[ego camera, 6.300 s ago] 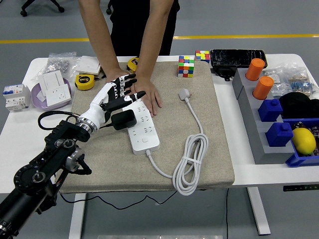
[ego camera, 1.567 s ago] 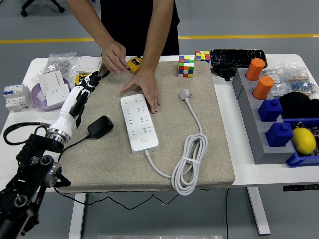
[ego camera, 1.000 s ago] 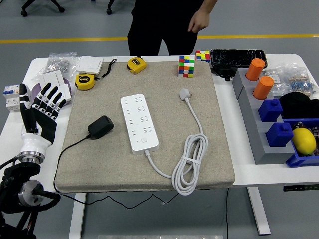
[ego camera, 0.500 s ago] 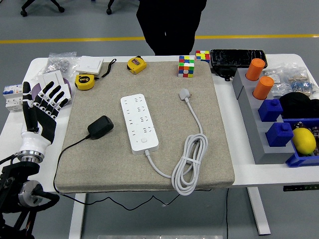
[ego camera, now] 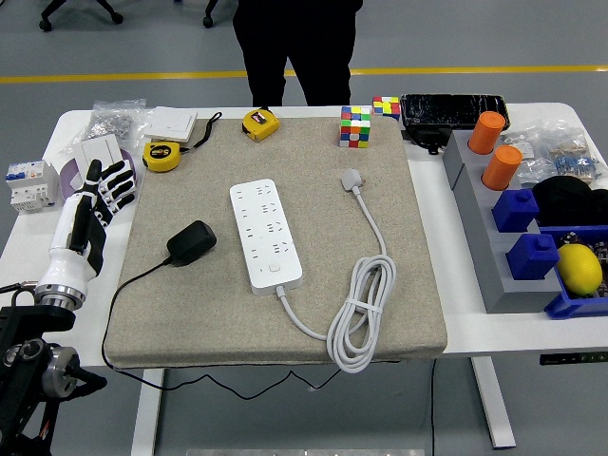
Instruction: Pick up the plug,place it near the board,insert it into the board,press the button
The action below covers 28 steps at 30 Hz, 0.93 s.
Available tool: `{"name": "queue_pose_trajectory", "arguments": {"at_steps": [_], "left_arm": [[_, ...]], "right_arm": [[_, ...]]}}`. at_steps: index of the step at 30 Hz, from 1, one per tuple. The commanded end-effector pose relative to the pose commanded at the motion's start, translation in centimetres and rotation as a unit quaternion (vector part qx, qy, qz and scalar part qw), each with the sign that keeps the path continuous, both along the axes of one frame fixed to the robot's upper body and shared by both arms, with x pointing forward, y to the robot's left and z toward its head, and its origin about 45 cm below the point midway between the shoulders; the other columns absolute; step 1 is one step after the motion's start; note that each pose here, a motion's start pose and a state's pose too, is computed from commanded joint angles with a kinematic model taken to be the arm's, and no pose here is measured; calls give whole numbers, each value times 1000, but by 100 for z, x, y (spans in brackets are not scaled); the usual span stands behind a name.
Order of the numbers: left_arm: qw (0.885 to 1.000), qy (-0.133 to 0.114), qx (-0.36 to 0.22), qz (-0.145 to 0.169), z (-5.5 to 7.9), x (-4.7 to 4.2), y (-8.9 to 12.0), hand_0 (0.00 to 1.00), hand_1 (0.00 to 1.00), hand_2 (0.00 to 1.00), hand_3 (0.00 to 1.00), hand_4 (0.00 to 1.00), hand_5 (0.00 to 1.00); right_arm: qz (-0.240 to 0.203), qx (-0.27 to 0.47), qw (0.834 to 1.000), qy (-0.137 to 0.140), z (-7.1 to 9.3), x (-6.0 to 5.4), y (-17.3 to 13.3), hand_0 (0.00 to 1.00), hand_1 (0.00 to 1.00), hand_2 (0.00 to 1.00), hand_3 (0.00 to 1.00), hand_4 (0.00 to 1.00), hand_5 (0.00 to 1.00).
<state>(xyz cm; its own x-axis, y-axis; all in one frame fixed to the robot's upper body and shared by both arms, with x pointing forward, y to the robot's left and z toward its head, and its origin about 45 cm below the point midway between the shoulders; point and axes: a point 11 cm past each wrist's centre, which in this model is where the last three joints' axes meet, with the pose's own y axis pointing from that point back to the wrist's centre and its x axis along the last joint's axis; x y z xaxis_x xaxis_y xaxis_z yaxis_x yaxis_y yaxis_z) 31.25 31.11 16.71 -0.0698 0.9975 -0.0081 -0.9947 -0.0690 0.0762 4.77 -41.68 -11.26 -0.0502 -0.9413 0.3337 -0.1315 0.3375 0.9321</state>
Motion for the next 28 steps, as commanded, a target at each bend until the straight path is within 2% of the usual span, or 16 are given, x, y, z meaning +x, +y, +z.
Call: {"name": "queue_pose_trajectory", "arguments": {"at_steps": [6,25,26,28], "left_arm": [[1000,6,12,-6,-21,-11,-38,785,840,808,785,983,850],[1000,-7,24,-9,58,14,-73,772,834,801,777,962,811],[1000,-7,26,-9,59,15,-75,768,834,800,774,966,763],[999,-7,32,-11,63,24,-79,768,834,800,774,966,763]], "right_arm": [[-1,2,1000,5,-9,-30,17,799,705,712,753,998,950],[8,-5,1000,3,21,37,-49,797,703,713,753,998,932],[8,-6,1000,3,23,40,-53,798,704,713,752,998,901],[9,-6,1000,2,26,50,-60,798,704,713,752,998,901]]}}
